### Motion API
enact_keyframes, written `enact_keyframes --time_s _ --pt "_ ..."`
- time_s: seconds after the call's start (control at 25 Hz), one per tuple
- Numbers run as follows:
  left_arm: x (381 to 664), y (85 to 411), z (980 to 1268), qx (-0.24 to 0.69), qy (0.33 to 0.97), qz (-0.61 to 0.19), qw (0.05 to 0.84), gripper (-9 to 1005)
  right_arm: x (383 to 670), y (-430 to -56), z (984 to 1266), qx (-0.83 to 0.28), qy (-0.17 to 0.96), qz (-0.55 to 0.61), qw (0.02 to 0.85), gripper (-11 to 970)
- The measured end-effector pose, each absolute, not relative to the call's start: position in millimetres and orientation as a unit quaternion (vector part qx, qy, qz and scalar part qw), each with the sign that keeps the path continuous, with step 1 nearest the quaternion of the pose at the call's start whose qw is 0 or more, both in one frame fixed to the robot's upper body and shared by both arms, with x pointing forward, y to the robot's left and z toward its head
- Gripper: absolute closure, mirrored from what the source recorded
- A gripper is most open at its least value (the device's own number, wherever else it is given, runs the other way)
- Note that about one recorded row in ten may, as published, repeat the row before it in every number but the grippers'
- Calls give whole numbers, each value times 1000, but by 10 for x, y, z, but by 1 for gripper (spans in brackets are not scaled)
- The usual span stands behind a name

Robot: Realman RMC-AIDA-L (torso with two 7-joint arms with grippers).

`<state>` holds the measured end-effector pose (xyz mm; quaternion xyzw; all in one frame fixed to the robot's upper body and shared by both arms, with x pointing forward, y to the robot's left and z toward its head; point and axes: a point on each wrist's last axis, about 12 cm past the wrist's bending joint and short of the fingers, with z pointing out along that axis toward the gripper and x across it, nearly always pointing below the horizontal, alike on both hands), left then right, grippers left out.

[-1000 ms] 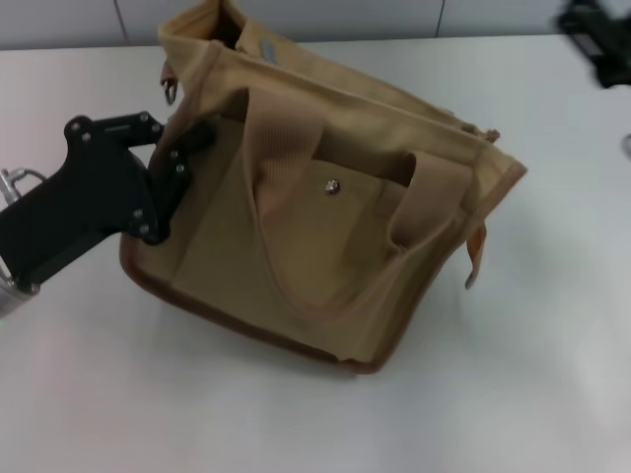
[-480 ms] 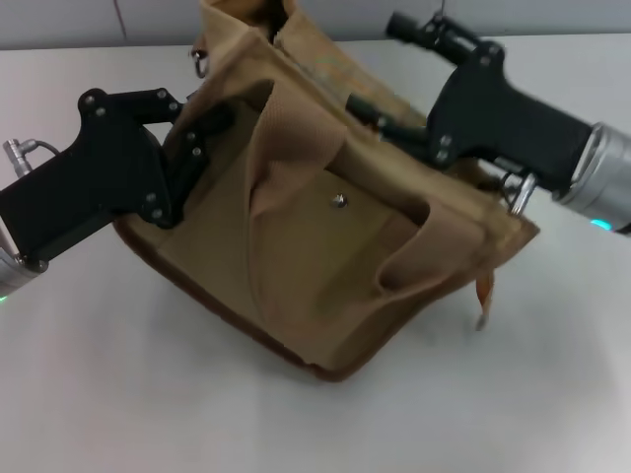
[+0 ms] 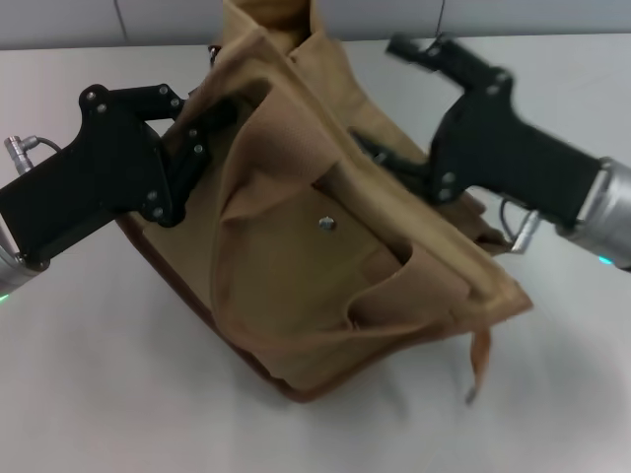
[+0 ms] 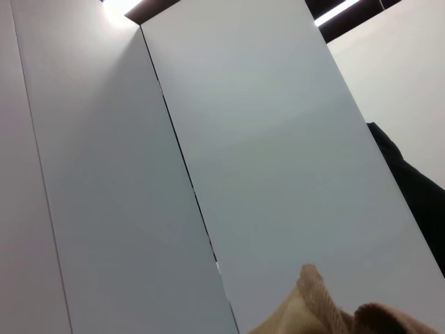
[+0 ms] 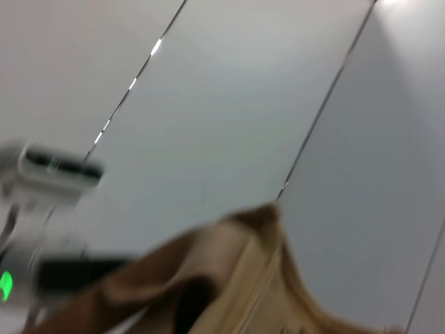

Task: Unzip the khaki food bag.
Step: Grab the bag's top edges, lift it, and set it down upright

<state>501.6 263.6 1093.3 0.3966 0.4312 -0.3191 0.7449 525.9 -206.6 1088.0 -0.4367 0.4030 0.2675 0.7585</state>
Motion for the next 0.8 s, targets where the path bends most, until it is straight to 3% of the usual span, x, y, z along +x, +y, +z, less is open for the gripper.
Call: enact_keyframes --time_s 0.24,0.8 --pt "5010 2637 10931 396 431 -320 745 922 5167 -2183 10912 -378 410 305 772 165" --pt "5034 2598 10953 398 424 -325 746 922 5252 -1982 10833 -441 422 299 733 166"
